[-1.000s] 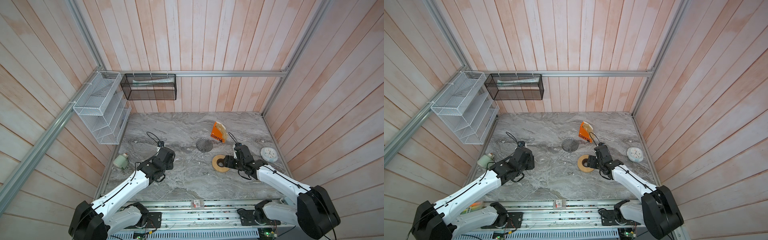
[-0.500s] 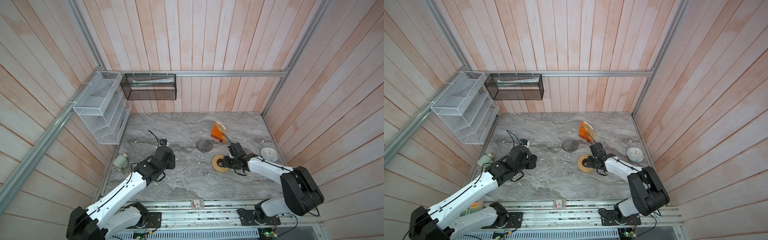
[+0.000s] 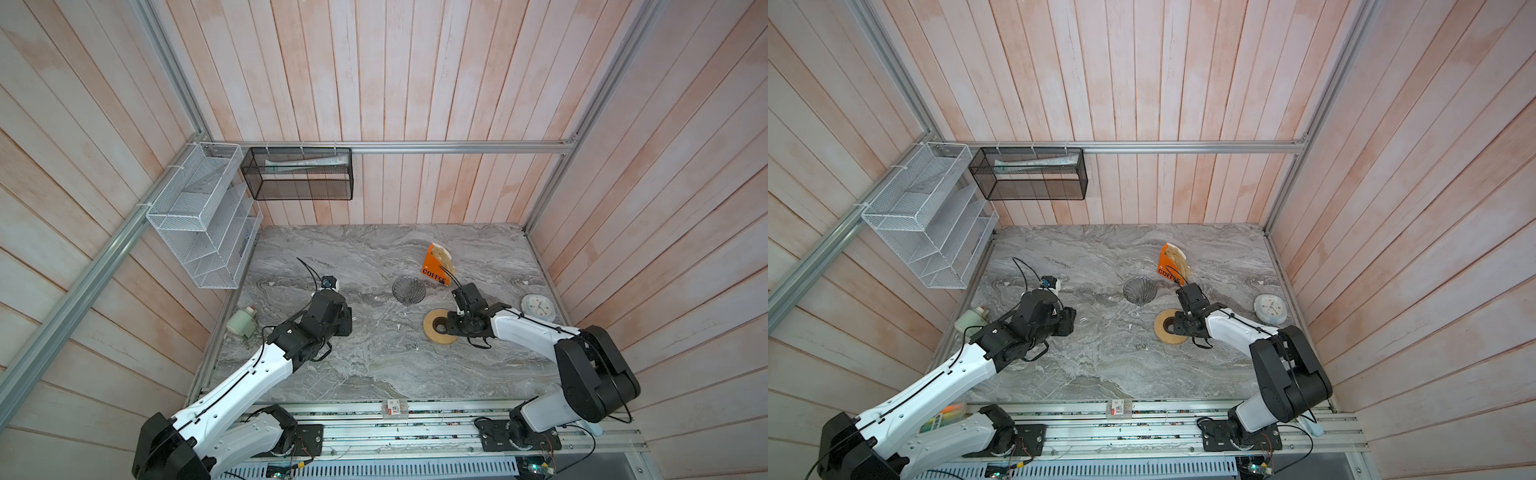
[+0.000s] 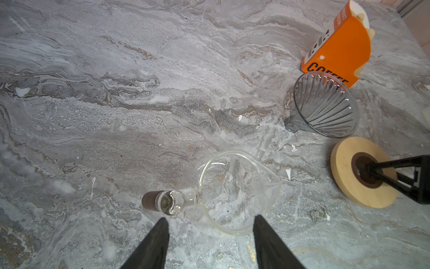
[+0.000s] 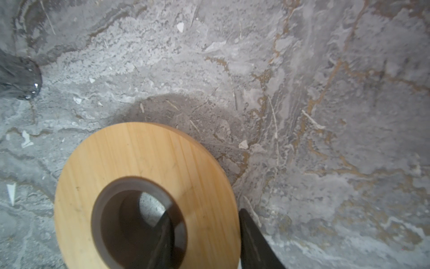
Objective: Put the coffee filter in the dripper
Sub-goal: 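Insert the right gripper fingers into the wooden stand's hole and grip it, then lift the wooden stand with right gripper while left gripper releases the carafe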
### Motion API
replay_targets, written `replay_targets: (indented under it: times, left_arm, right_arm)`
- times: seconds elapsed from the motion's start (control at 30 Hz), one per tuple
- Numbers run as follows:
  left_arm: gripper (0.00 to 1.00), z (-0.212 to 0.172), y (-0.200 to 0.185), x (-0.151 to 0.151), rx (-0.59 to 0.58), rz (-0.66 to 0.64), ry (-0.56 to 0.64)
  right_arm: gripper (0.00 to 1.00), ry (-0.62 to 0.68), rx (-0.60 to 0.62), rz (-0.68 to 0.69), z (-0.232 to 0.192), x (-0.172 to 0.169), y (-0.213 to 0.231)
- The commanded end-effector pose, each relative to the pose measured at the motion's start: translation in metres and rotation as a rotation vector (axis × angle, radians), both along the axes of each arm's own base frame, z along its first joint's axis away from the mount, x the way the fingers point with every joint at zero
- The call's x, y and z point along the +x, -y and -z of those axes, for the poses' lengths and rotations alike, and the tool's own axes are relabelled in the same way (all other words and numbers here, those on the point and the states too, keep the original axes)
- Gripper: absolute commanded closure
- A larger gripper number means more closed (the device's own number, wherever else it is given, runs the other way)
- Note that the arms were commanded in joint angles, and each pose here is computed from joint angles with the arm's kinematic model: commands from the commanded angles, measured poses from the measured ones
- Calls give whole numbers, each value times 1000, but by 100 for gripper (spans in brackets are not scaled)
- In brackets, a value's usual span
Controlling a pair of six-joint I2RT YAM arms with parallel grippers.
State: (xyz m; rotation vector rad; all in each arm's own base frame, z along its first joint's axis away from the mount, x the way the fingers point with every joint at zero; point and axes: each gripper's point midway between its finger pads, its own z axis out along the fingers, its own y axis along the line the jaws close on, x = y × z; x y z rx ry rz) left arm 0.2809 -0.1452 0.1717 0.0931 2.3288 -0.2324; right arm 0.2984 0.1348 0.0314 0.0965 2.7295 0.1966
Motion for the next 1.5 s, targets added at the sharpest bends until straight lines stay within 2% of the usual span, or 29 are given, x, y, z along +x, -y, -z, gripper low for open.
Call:
replay_targets:
  times: [0.0,0.47,0.63,0.83,1.07,1.3,1.47]
  left_arm:
    - [39,-15,3,7,-11,3,39]
    - [39,-35,-3,14,-115,-40,43]
    - [39,-43,-14,26,-171,-78,51]
    - [39,-51,-28,36,-233,-106,50]
    - [39,-56,-53,42,-294,-161,53]
    - [39,-61,-57,39,-290,-143,62]
    - [39,-60,-53,34,-294,-110,58]
  right_arm:
    - [63,18,-18,-17,-12,4,-2]
    - [63,119,33,-55,-98,4,-8]
    - [63,182,63,-114,-138,7,-30]
    - [63,235,101,-256,-171,13,-87]
    - [63,288,152,-450,-189,24,-171]
    - [63,292,195,-583,-179,25,-242]
    - [63,260,229,-643,-165,19,-275]
